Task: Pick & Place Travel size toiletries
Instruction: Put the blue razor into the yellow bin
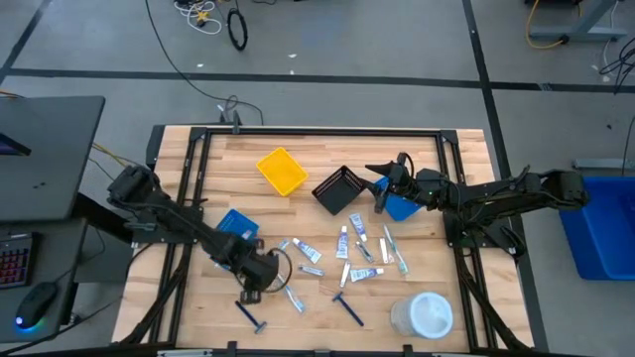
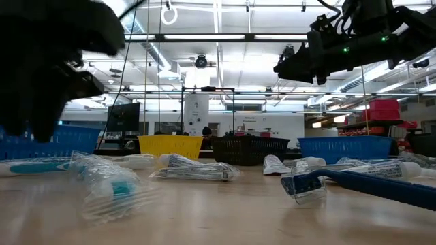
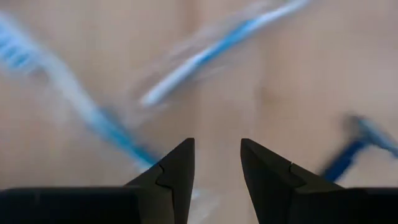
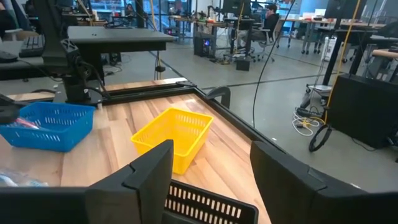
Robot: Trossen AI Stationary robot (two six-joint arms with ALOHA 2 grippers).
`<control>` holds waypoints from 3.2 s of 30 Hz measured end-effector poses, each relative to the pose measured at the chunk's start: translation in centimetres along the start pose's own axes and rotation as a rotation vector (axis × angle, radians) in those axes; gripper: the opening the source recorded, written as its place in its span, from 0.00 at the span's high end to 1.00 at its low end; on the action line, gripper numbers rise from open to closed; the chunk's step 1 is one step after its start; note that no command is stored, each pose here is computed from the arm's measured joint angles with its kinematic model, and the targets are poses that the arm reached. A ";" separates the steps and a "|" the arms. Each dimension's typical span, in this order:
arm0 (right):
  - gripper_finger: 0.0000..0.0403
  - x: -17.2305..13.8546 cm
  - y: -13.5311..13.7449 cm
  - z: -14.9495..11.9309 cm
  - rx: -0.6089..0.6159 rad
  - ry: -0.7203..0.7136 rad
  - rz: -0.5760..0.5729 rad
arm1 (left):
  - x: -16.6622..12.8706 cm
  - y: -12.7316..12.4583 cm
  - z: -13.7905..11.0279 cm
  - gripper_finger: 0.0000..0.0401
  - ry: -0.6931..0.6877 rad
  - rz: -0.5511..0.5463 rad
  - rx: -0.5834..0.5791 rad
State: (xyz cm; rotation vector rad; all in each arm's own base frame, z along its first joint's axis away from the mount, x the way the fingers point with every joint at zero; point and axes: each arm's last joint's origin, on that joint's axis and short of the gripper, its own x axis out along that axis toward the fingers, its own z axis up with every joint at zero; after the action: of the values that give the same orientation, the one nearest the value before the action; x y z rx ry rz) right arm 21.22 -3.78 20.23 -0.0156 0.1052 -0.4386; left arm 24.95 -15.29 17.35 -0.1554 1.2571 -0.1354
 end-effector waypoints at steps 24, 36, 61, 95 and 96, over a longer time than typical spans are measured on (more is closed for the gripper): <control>0.44 0.0 0.0 -0.1 -0.002 0.008 0.000 | 4.1 -6.9 -5.2 0.65 0.023 -0.033 0.345; 0.49 0.0 0.0 -0.1 -0.003 0.010 0.000 | 3.9 -6.8 -4.8 0.90 0.038 -0.034 0.414; 0.44 0.0 0.0 -0.1 -0.003 0.008 -0.001 | -7.9 0.5 8.7 0.93 0.162 0.300 0.395; 0.47 0.0 0.0 -0.2 -0.006 0.018 -0.001 | -5.9 29.8 6.2 0.87 0.254 0.499 0.299; 0.47 0.0 0.0 -0.2 -0.006 0.019 -0.001 | -5.6 29.7 6.0 0.86 0.262 0.495 0.312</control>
State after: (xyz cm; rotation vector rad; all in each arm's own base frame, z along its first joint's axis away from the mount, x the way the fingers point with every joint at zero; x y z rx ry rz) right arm 21.19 -3.80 20.05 -0.0176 0.1248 -0.4400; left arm 29.45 15.21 18.73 0.4550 1.4808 0.0805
